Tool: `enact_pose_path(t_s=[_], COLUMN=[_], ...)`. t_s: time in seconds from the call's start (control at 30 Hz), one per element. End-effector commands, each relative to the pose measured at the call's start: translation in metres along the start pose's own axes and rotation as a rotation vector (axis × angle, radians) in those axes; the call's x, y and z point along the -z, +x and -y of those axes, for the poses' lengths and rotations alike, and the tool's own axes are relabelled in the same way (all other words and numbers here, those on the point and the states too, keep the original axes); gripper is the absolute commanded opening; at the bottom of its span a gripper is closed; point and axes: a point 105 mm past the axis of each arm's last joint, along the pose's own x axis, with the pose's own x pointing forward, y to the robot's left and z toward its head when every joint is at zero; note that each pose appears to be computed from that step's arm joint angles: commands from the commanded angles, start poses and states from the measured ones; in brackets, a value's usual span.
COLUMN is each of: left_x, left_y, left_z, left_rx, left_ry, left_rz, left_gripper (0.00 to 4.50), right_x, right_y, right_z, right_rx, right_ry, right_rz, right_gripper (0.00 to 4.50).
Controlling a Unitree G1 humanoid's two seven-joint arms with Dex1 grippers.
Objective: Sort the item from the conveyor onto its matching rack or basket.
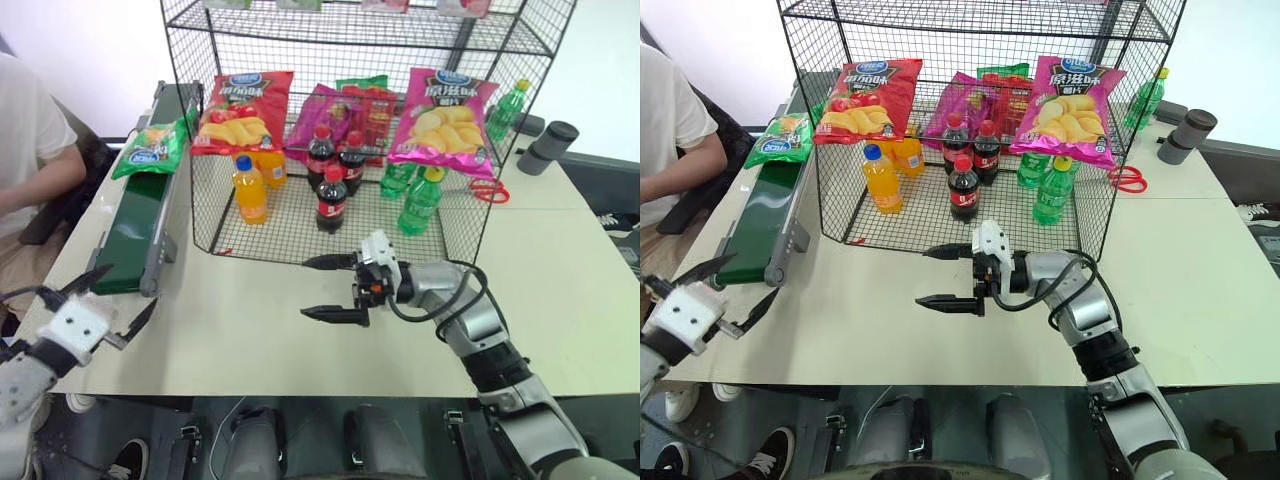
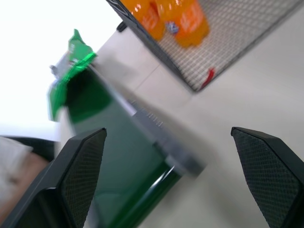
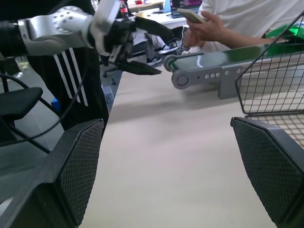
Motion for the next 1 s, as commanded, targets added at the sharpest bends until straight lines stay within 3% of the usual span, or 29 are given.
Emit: enact_pose_path(t_s=[0.03, 0.23, 0.5, 1.0], left_x=[0.003, 0.022, 0.044, 0.043], left_y=[-0.009, -0.018, -0.016, -0.009], left_z=[-0.015, -0.029, -0.032, -0.028], left_rx=[-0.059, -0.071, -0.092, -0.083], left_ry=[0.183, 0.390, 0.408, 0.414], left_rz=[-0.015, -0.070, -0.122, -0.087], left_gripper=[4.50, 4.50, 4.50, 4.50], right_x=[-0.008, -0.010, -0.009, -0.009], right_y=[-0.003, -0.005, -0.004, -0.004], right_z=[0.003, 0.005, 0.004, 0.008], right_rx=[-0.004, -0.004, 0.019, 0.053], right_ry=[-0.046, -0.060, -0.077, -0.102], right_rz=[0.008, 0.007, 0.008, 0.010], right_gripper=[4.47, 4.47, 4.47, 4.47])
